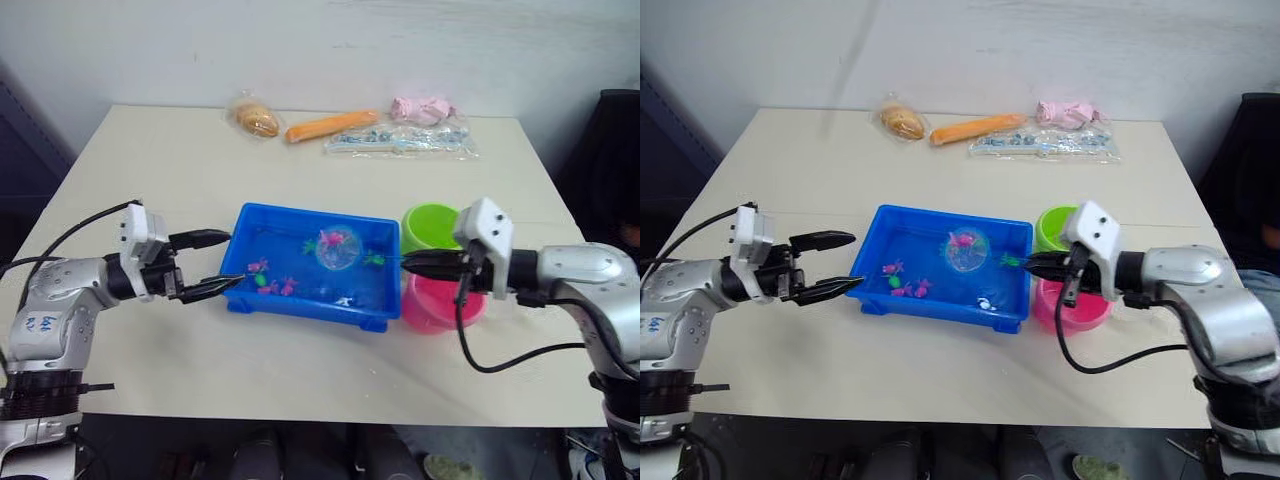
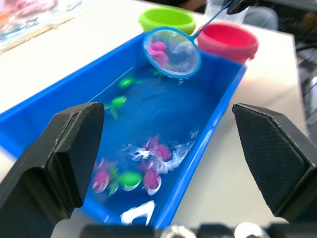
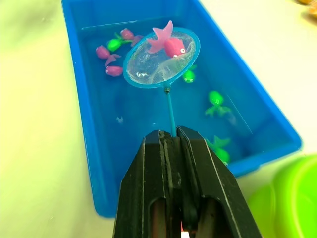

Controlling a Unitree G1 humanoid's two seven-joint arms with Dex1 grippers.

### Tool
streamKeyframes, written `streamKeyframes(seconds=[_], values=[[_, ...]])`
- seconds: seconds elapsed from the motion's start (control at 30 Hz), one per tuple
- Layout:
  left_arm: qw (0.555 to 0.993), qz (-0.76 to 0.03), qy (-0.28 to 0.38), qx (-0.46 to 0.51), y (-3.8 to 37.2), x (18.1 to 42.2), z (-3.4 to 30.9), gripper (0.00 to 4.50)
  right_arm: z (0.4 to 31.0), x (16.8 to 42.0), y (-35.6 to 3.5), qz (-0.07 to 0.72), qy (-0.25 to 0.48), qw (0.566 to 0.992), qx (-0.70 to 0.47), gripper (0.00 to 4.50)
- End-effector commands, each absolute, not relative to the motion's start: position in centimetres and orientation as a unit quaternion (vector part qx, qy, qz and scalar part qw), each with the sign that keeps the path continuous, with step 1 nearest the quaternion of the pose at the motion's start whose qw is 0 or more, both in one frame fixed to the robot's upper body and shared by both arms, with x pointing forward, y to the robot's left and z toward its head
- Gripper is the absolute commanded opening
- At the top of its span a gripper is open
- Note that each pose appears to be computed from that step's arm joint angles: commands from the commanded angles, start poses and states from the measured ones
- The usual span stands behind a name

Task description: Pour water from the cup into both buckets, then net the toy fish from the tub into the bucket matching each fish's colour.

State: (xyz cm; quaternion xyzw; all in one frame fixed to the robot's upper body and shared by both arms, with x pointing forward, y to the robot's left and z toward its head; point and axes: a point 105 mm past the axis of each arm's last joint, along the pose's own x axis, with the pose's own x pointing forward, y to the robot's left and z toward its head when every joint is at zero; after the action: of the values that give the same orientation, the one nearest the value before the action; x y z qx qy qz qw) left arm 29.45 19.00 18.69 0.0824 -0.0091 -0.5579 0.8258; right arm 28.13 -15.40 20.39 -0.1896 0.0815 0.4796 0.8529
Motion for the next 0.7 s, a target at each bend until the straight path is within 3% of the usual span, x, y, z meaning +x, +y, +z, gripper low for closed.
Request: streamKeyframes(seconds=[0.03, 0.2, 0.4, 0.7], values=[[0.790, -0.606, -0.032, 0.086, 16.7, 28.9, 19.9, 4.46, 22.5, 25.3, -16.5, 0.475, 0.050, 0.862, -0.172, 0.00], [0.769, -0.634, -0.030, 0.078, 15.5, 28.9, 19.8, 4.46, 22.4, 22.8, -18.1, 0.444, 0.068, 0.878, -0.165, 0.00], [0.738, -0.673, -0.021, 0.057, 13.9, 29.0, 18.9, 4.46, 22.0, 20.2, -21.2, 0.351, 0.089, 0.918, -0.159, 0.00], [0.710, -0.702, -0.029, 0.049, 12.1, 29.8, 18.8, 4.46, 20.1, 18.5, -25.1, 0.230, 0.108, 0.942, -0.220, 0.00]])
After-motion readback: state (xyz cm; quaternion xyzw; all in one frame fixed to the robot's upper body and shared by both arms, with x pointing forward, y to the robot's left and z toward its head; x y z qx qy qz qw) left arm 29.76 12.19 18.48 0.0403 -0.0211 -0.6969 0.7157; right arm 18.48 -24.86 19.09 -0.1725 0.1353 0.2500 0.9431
